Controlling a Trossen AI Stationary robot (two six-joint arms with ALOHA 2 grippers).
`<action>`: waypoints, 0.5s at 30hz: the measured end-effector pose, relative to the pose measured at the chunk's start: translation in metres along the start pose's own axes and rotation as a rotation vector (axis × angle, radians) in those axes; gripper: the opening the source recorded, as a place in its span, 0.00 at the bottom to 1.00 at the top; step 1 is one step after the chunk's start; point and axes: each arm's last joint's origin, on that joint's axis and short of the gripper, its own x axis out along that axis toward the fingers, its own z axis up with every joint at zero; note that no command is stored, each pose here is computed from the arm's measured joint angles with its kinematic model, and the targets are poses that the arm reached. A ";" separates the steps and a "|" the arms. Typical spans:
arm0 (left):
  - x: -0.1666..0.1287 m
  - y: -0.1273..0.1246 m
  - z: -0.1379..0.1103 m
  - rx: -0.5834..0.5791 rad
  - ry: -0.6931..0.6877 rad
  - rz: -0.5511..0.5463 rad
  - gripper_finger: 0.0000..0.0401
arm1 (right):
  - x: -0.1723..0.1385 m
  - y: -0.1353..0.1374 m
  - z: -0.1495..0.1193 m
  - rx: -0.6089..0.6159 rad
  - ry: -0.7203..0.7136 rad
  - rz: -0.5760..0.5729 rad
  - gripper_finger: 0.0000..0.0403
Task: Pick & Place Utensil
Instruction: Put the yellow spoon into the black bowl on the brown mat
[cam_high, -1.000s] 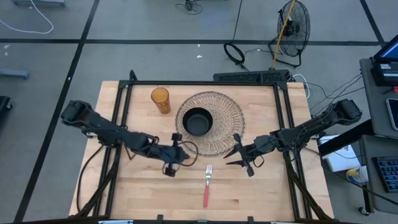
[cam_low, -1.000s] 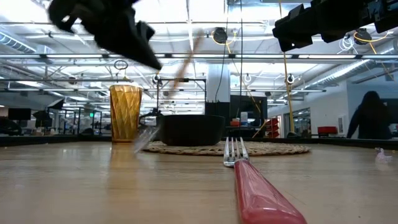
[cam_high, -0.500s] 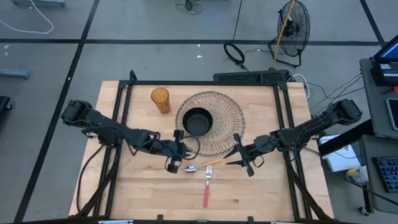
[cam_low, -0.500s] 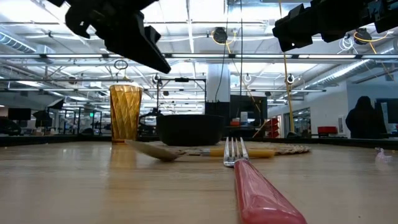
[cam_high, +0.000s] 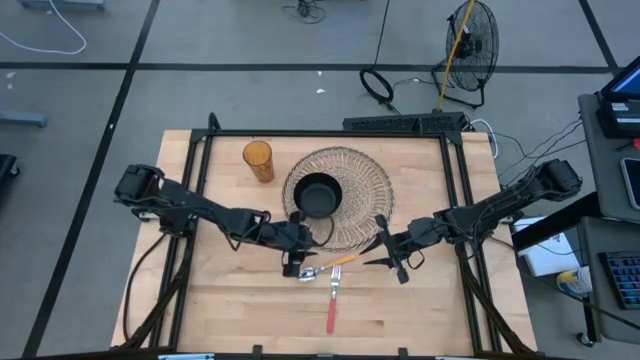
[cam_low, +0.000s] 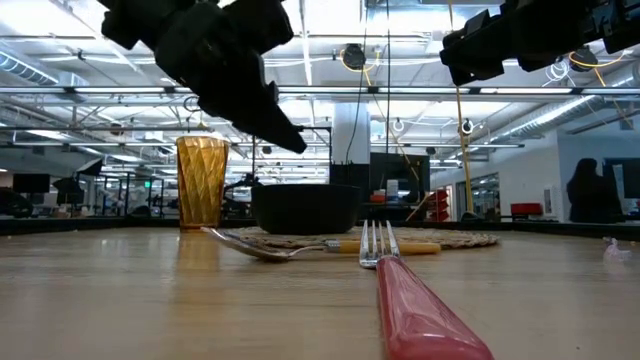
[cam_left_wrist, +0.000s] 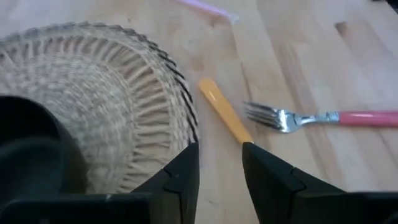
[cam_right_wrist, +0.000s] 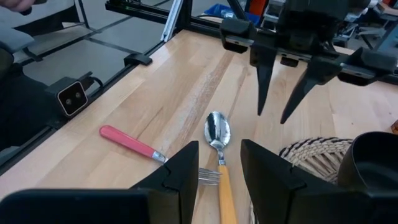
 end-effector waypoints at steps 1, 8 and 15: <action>0.001 0.000 0.000 -0.009 -0.004 -0.007 0.31 | 0.000 0.000 0.000 0.000 0.001 0.000 0.29; 0.006 -0.003 0.000 -0.043 -0.019 -0.069 0.31 | 0.000 0.000 -0.001 -0.002 0.009 -0.001 0.29; 0.006 -0.004 0.003 -0.066 -0.051 -0.089 0.31 | 0.000 0.000 -0.001 -0.002 0.014 0.000 0.29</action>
